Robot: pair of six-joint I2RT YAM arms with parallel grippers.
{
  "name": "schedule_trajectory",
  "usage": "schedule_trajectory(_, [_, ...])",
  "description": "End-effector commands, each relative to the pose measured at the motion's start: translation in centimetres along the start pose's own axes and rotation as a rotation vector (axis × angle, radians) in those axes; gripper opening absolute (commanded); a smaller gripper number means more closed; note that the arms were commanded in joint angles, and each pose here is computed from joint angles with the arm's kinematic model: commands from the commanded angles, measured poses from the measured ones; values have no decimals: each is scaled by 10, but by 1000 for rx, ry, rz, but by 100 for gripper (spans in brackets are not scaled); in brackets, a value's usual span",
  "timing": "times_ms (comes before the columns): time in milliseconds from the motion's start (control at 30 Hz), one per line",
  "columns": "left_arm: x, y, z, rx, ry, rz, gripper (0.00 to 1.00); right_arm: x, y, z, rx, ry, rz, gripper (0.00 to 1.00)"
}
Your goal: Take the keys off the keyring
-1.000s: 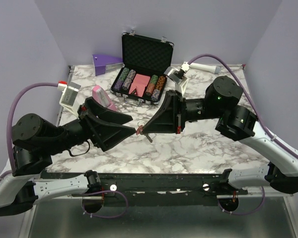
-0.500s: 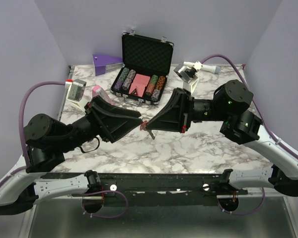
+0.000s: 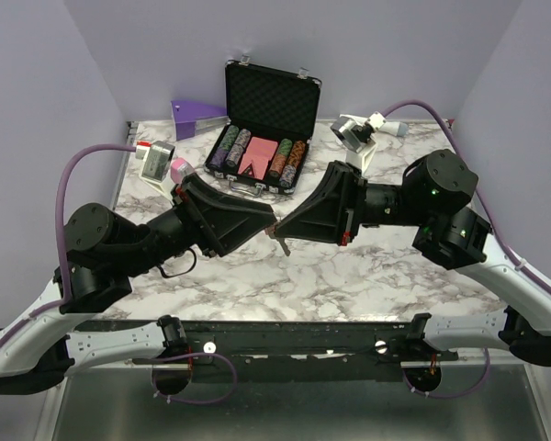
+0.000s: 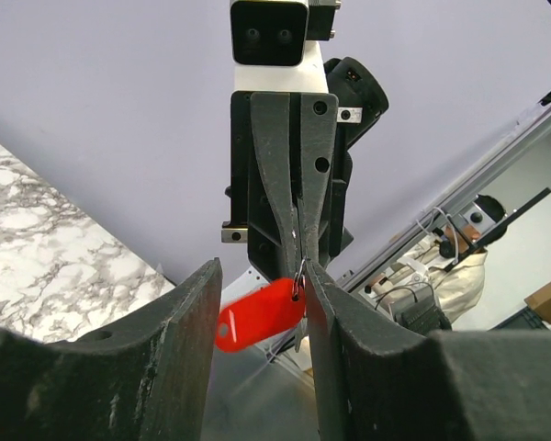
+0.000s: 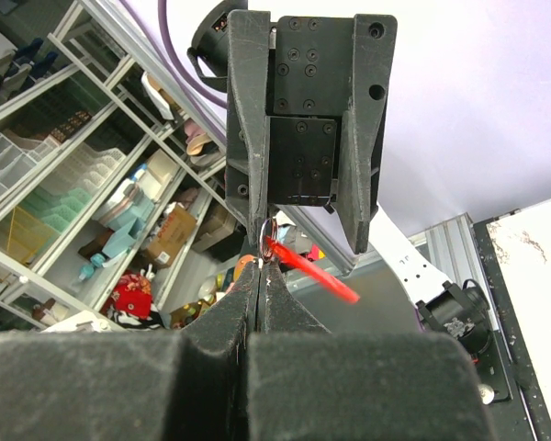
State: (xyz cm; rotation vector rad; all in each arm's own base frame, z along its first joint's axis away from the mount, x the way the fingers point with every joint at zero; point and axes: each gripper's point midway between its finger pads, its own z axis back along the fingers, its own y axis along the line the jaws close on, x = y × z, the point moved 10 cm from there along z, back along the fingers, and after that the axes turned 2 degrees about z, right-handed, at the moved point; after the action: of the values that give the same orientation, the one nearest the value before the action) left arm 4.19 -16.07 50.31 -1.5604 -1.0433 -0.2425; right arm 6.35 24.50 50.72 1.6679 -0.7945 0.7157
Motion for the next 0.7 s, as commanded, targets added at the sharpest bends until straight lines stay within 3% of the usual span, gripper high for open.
schedule_trajectory(0, [8,-11,5,-48,-27,0,49,2,1,2,-4,-24,15,1])
schedule_trajectory(333, [8,-12,5,-62,-24,-2,45,1,-2,0,-3,-16,6,1])
schedule_trajectory(667, [8,-14,2,-71,-10,-1,13,0,-3,-2,-2,-13,2,1])
